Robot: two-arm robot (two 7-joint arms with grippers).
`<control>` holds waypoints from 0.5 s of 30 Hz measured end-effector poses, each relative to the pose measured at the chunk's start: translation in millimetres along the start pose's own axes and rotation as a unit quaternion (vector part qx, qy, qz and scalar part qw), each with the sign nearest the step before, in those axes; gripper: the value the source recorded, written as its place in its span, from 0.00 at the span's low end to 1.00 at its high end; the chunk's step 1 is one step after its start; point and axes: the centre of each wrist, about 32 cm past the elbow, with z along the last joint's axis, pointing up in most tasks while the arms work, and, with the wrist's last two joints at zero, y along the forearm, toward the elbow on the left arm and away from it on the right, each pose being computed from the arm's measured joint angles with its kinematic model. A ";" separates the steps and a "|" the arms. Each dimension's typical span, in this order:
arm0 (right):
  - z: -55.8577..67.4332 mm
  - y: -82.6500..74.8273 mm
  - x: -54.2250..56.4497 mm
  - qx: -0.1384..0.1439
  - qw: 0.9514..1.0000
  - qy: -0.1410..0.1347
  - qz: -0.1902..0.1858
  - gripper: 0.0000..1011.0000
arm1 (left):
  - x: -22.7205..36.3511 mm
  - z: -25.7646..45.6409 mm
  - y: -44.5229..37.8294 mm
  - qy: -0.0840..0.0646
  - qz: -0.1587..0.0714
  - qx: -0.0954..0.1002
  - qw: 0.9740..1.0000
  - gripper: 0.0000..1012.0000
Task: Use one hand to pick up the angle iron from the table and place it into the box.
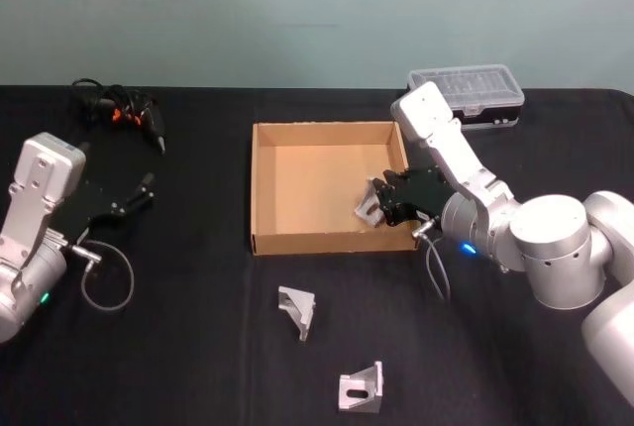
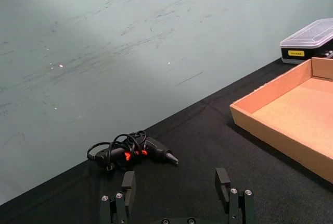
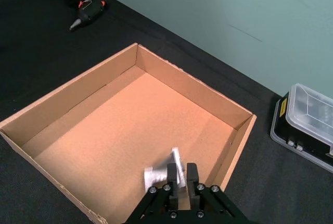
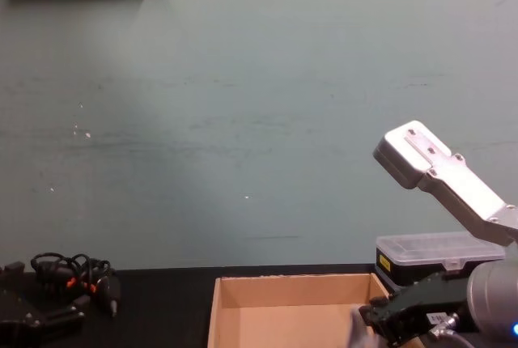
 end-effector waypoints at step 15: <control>-1.9 -10.5 8.8 0.037 0.999 0.019 -0.010 0.59 | 0.0 0.0 0.0 0.000 0.000 0.000 1.000 0.99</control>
